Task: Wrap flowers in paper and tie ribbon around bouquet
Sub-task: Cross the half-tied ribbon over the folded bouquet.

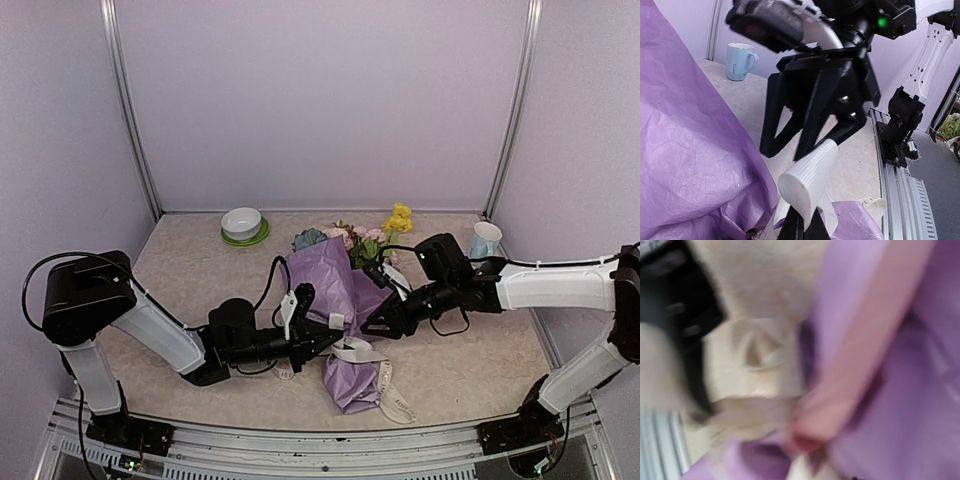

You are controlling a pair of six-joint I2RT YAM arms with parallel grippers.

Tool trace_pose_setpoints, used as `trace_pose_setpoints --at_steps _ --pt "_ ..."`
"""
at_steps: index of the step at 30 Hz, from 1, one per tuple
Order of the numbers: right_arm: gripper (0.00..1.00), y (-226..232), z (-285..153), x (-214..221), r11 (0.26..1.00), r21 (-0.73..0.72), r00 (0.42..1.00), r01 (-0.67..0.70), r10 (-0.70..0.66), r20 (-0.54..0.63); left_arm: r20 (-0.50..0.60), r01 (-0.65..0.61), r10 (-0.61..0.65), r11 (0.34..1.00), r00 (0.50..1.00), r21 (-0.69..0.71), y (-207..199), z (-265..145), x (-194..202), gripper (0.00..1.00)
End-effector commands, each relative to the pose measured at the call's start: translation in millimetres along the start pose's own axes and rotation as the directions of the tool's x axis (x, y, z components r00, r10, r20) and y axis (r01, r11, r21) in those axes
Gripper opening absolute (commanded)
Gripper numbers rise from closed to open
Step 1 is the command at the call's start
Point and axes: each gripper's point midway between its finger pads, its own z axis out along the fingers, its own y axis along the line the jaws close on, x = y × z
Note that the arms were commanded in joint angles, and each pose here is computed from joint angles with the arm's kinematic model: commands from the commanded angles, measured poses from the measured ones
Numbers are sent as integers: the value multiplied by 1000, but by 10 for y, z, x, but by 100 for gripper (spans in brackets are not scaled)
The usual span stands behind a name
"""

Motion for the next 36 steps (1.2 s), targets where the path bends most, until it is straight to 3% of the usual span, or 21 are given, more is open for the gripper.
trace_pose_setpoints --at_steps 1,6,12,16,20,25,28,30,36 --pt "44 -61 203 65 997 -72 999 1 -5 -54 25 -11 11 1000 1000 6 -54 -17 -50 0" --pt "43 72 293 118 983 -181 999 12 -21 -48 23 -12 12 1000 1000 2 -45 -17 -39 0" --pt "24 81 326 148 980 -197 999 12 -20 -38 20 -8 8 1000 1000 1 -39 -9 -27 0" --pt "32 12 349 244 986 -165 998 -1 -9 -64 16 -9 9 1000 1000 -5 -26 -25 -26 0" --pt "26 19 371 259 984 -178 998 -3 -9 -65 14 -10 10 1000 1000 -4 -32 -23 -29 0" --pt "26 -10 401 337 985 -171 997 -11 -2 -78 20 -10 10 1000 1000 -5 -30 -25 -51 0" --pt "16 5 411 341 983 -184 997 -20 5 -78 17 -8 8 1000 1000 -3 -31 -17 -37 0" --pt "2 12 405 344 982 -185 997 -21 6 -83 15 -5 5 1000 1000 -4 -27 -17 -31 0" --pt "0 44 270 283 988 -152 998 6 -15 -60 -3 13 -13 999 1000 -34 35 -31 52 0"
